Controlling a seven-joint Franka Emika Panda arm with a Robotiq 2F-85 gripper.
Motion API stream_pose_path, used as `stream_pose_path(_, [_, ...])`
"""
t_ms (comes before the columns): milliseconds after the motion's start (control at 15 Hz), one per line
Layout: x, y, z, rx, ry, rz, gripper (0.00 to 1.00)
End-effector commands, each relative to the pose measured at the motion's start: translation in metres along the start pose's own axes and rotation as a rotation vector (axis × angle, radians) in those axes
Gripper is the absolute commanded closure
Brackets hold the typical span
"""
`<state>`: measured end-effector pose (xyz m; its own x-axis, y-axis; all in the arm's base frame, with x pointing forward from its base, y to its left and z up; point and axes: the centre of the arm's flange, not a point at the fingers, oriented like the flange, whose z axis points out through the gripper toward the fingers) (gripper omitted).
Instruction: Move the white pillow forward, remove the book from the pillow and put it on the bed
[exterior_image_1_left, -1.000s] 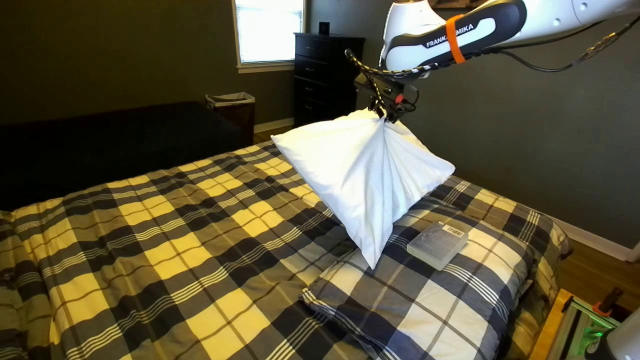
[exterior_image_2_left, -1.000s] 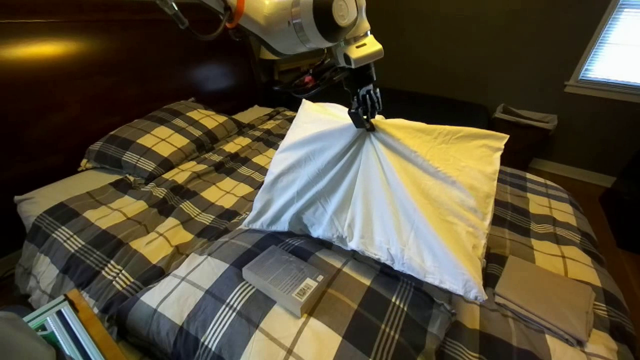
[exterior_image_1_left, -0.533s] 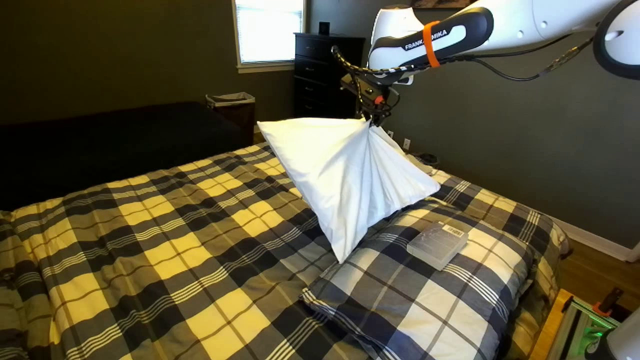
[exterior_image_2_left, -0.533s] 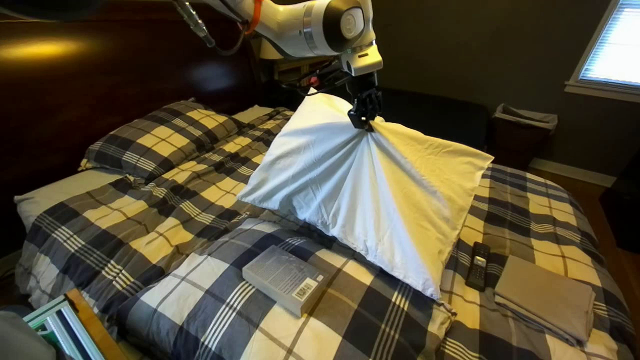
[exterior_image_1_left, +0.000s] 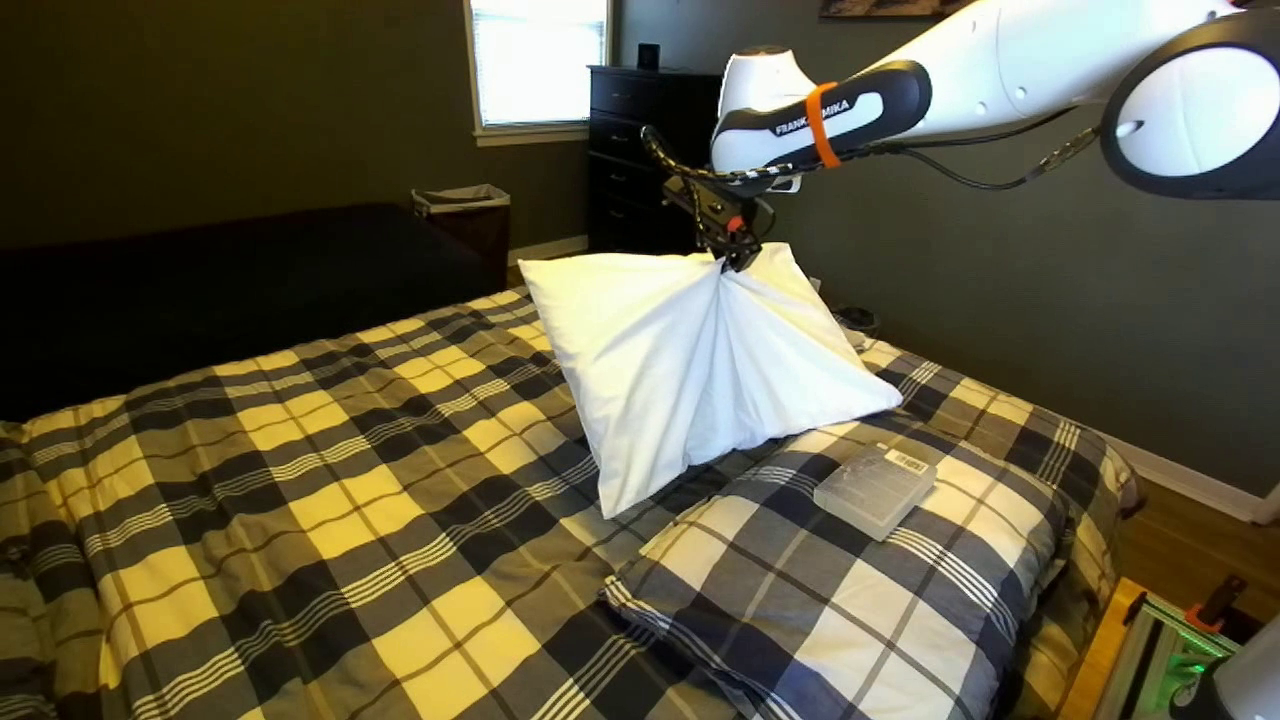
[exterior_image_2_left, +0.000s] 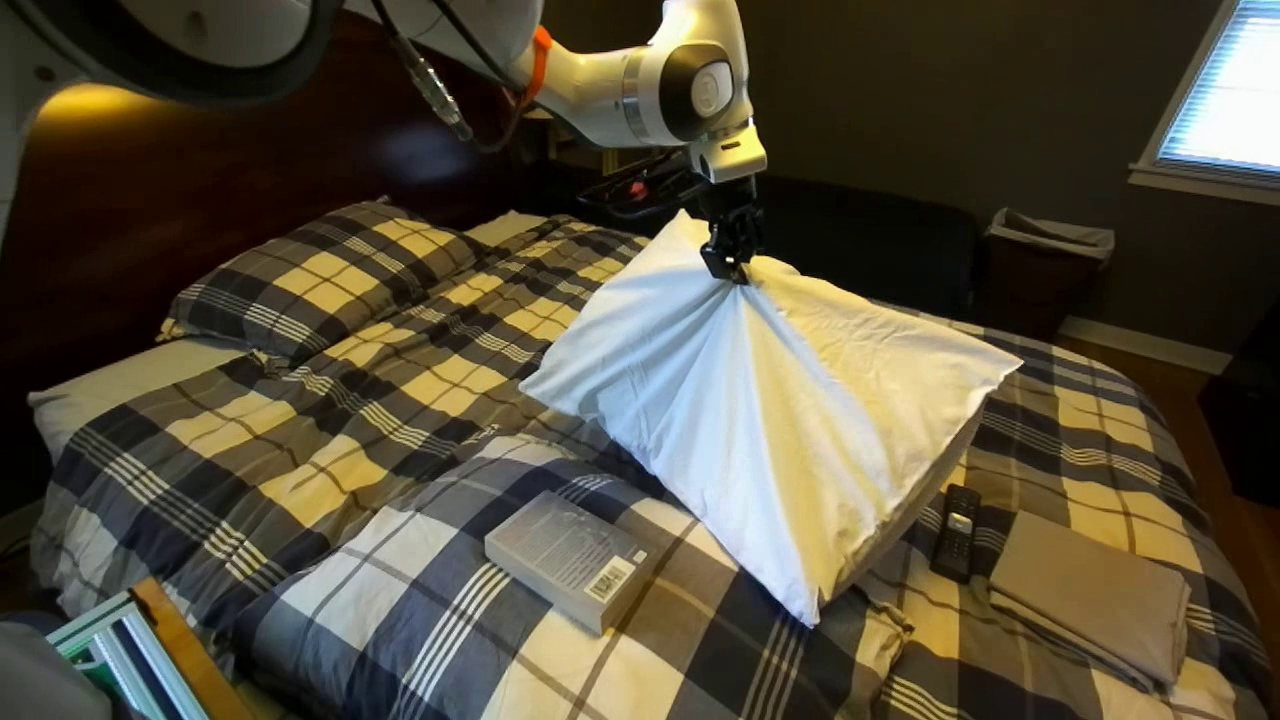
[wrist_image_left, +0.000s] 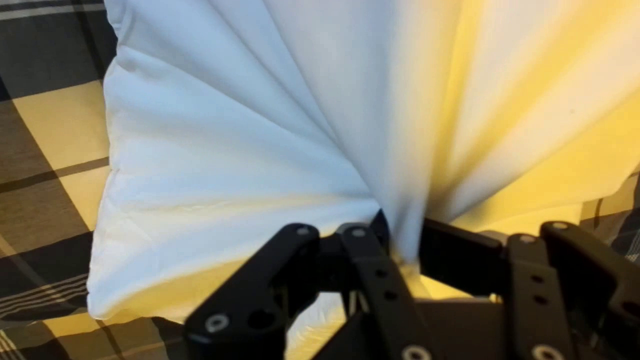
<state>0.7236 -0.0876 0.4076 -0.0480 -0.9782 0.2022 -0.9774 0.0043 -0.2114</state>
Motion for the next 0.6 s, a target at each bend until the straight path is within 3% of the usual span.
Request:
stream_pose_path(0, [0.001,-0.021,0.006,0.012,0.025,-0.028,1.00])
stream_pose_path(533, [0.001,-0.028,0.022,0.019,0.072,-0.108,1.00])
